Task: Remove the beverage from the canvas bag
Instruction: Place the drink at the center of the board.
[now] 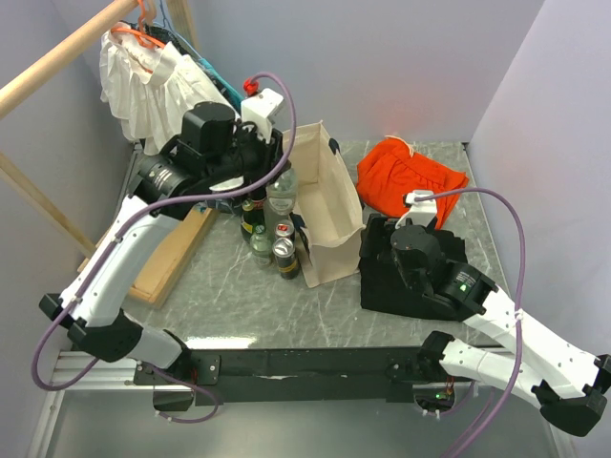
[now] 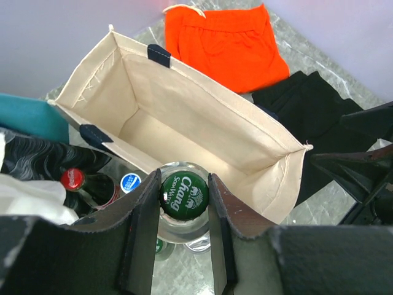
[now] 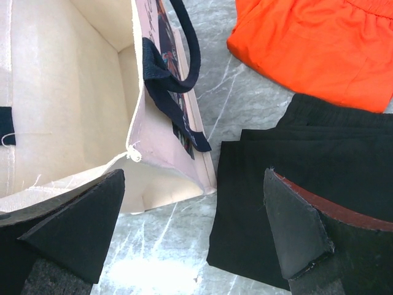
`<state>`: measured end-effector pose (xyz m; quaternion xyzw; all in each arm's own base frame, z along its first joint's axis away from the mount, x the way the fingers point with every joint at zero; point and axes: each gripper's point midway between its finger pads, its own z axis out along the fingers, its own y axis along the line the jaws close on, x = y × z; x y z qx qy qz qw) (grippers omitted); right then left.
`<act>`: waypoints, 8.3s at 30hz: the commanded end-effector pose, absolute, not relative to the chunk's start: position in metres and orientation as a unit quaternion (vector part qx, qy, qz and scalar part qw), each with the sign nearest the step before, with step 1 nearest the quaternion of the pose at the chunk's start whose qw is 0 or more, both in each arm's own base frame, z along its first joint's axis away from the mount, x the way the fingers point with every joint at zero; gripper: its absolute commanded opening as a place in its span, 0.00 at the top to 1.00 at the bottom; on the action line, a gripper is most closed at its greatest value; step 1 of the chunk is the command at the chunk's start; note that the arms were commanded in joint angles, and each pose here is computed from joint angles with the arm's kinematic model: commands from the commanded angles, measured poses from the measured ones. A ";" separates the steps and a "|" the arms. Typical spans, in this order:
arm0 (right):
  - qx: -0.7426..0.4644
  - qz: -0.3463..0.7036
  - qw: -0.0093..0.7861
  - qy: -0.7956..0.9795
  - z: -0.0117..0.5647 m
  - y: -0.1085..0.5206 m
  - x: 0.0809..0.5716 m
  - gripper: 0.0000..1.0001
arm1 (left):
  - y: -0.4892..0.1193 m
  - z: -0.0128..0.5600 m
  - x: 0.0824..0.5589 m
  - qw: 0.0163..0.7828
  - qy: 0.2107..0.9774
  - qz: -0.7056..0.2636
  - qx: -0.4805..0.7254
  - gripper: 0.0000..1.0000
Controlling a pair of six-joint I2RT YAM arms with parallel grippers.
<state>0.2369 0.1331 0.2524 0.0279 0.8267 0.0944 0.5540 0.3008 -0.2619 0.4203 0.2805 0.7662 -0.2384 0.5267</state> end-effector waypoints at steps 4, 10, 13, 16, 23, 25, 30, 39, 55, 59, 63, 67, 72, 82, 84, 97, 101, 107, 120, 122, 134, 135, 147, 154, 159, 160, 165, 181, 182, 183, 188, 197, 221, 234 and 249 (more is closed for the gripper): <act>0.044 0.119 0.568 0.813 0.273 0.137 0.238 0.00 | -0.244 0.500 0.289 0.639 0.684 -0.265 0.232 0.99; 0.043 0.123 0.565 0.815 0.273 0.139 0.238 0.00 | -0.233 0.494 0.283 0.647 0.685 -0.270 0.199 0.99; 0.043 0.125 0.563 0.816 0.273 0.140 0.237 0.00 | -0.228 0.492 0.277 0.647 0.686 -0.273 0.194 0.99; 0.043 0.125 0.561 0.817 0.271 0.140 0.237 0.00 | -0.225 0.492 0.273 0.645 0.687 -0.274 0.193 0.99; 0.041 0.128 0.557 0.819 0.269 0.143 0.237 0.00 | -0.219 0.487 0.264 0.642 0.689 -0.279 0.187 0.99; 0.041 0.128 0.558 0.819 0.269 0.142 0.237 0.00 | -0.216 0.484 0.261 0.641 0.691 -0.279 0.186 0.99; 0.046 0.123 0.561 0.817 0.272 0.140 0.238 0.00 | -0.210 0.472 0.260 0.635 0.702 -0.271 0.174 0.99; 0.045 0.118 0.563 0.817 0.272 0.139 0.239 0.00 | -0.204 0.463 0.251 0.625 0.711 -0.273 0.174 0.99; 0.035 0.115 0.555 0.823 0.265 0.141 0.238 0.00 | -0.202 0.429 0.236 0.608 0.717 -0.292 0.176 0.99; 0.034 0.119 0.555 0.823 0.264 0.141 0.236 0.00 | -0.206 0.415 0.235 0.596 0.724 -0.295 0.183 0.99; 0.038 0.130 0.562 0.816 0.269 0.139 0.234 0.00 | -0.207 0.408 0.234 0.596 0.723 -0.297 0.186 0.99; 0.036 0.145 0.565 0.812 0.275 0.138 0.230 0.00 | -0.207 0.402 0.234 0.591 0.726 -0.300 0.182 0.99; 0.036 0.158 0.568 0.807 0.280 0.138 0.226 0.00 | -0.214 0.394 0.231 0.583 0.726 -0.314 0.187 0.99; 0.049 0.180 0.565 0.804 0.280 0.132 0.216 0.00 | -0.216 0.384 0.225 0.573 0.728 -0.323 0.194 0.99; 0.050 0.184 0.564 0.804 0.278 0.131 0.214 0.00 | -0.216 0.376 0.226 0.570 0.733 -0.319 0.192 0.99; 0.046 0.156 0.553 0.817 0.264 0.128 0.215 0.00 | -0.209 0.343 0.238 0.576 0.749 -0.282 0.167 0.99; 0.046 0.151 0.555 0.817 0.263 0.127 0.217 0.00 | -0.208 0.329 0.240 0.578 0.752 -0.275 0.157 0.99; 0.045 0.145 0.552 0.820 0.259 0.127 0.217 0.00 | -0.212 0.319 0.238 0.582 0.749 -0.278 0.153 0.99; 0.050 0.144 0.549 0.822 0.252 0.126 0.217 0.00 | -0.229 0.295 0.231 0.572 0.762 -0.262 0.155 0.99; 0.050 0.144 0.548 0.822 0.251 0.126 0.217 0.00 | -0.228 0.293 0.230 0.575 0.764 -0.254 0.149 0.99; 0.043 0.141 0.543 0.827 0.245 0.132 0.221 0.00 | -0.222 0.286 0.228 0.591 0.763 -0.233 0.123 0.99; 0.044 0.141 0.544 0.826 0.245 0.132 0.221 0.00 | -0.220 0.289 0.228 0.596 0.759 -0.235 0.116 0.99; 0.041 0.143 0.541 0.828 0.243 0.137 0.223 0.00 | -0.217 0.276 0.226 0.599 0.760 -0.232 0.100 0.99; 0.041 0.141 0.541 0.828 0.244 0.136 0.223 0.00 | -0.211 0.273 0.227 0.611 0.753 -0.230 0.080 0.99; 0.041 0.143 0.541 0.828 0.244 0.137 0.223 0.00 | -0.206 0.272 0.228 0.618 0.750 -0.227 0.067 0.99; 0.040 0.140 0.541 0.828 0.244 0.137 0.223 0.00 | -0.207 0.272 0.228 0.618 0.750 -0.228 0.068 0.99; 0.039 0.140 0.538 0.830 0.242 0.139 0.224 0.00 | -0.212 0.264 0.230 0.611 0.755 -0.229 0.071 0.99; 0.038 0.139 0.535 0.832 0.238 0.139 0.224 0.00 | -0.218 0.253 0.234 0.605 0.759 -0.232 0.061 0.99; 0.039 0.139 0.536 0.832 0.238 0.139 0.224 0.00 | -0.219 0.253 0.234 0.606 0.759 -0.232 0.060 0.99; 0.039 0.139 0.536 0.832 0.238 0.139 0.224 0.00 | -0.219 0.252 0.234 0.606 0.758 -0.234 0.059 0.99; 0.039 0.136 0.536 0.833 0.237 0.138 0.224 0.00 | -0.218 0.249 0.237 0.610 0.757 -0.228 0.053 0.99; 0.037 0.134 0.533 0.835 0.234 0.138 0.224 0.00 | -0.224 0.244 0.240 0.610 0.756 -0.230 0.052 0.99; 0.035 0.129 0.530 0.837 0.231 0.138 0.224 0.00 | -0.223 0.228 0.244 0.606 0.763 -0.222 0.041 0.89; 0.031 0.130 0.528 0.839 0.230 0.142 0.226 0.00 | -0.217 0.219 0.242 0.606 0.764 -0.219 0.034 0.78; 0.029 0.132 0.526 0.839 0.230 0.144 0.226 0.00 | -0.216 0.213 0.243 0.601 0.772 -0.205 0.037 0.42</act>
